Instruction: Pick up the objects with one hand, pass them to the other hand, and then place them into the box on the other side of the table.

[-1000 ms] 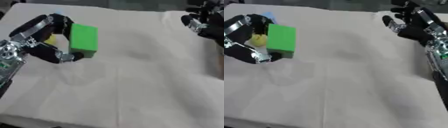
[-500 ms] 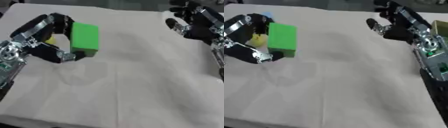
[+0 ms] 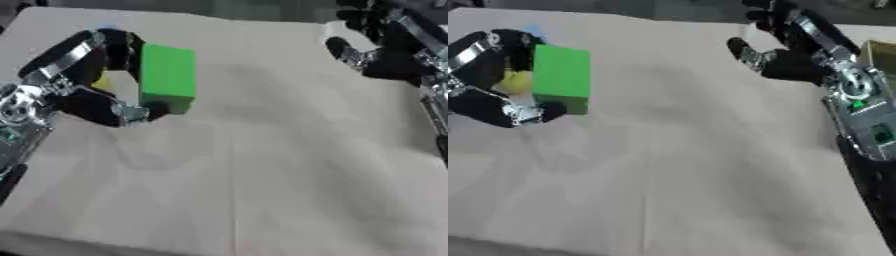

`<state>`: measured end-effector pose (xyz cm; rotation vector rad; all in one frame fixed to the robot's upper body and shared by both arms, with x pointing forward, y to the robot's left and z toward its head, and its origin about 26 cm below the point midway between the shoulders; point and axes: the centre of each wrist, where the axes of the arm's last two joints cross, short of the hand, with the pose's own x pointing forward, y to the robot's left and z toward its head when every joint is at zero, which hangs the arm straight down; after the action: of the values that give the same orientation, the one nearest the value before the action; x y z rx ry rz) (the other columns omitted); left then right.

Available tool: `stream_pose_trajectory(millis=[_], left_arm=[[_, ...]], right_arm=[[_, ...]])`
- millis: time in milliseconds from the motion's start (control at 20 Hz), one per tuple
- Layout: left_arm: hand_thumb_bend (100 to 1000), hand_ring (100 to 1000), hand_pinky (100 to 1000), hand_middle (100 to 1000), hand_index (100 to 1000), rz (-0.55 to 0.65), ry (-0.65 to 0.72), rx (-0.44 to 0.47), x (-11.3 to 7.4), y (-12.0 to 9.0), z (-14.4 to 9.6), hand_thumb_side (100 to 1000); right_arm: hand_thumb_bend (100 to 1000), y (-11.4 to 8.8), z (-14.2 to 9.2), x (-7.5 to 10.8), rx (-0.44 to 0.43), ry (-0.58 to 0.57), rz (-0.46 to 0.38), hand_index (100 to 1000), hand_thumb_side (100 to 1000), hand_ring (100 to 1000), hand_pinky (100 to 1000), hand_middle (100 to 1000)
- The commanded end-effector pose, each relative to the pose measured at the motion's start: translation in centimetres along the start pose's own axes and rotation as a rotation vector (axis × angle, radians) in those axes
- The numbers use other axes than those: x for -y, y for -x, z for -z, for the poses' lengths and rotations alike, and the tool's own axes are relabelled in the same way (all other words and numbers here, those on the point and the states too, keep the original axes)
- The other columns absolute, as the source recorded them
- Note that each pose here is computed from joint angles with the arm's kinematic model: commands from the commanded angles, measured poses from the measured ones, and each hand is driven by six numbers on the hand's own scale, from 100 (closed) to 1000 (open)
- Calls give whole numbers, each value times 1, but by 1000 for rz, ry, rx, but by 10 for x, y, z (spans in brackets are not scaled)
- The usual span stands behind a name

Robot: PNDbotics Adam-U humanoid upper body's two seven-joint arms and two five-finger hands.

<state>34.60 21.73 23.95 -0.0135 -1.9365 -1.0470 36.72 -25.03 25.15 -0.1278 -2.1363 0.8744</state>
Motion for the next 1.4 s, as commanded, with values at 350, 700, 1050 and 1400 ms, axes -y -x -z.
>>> stream_pose_trajectory(millis=[350,700,1050,1400], left_arm=[[100,484,564,412,579,19,-1,12,-1,-6,7,100],[100,484,562,412,578,22,-2,1,1,-1,12,100],[100,485,562,413,577,41,9,12,2,-5,18,100],[100,486,563,416,578,78,32,28,5,-13,25,100]], right_arm=[[337,-28,19,-6,114,-44,-25,899,274,940,1000,928],[355,-39,24,-12,142,-61,16,890,247,881,850,910],[390,-47,32,-21,159,-204,10,893,246,788,723,905],[448,-52,43,-33,161,-318,-75,895,205,799,761,904]])
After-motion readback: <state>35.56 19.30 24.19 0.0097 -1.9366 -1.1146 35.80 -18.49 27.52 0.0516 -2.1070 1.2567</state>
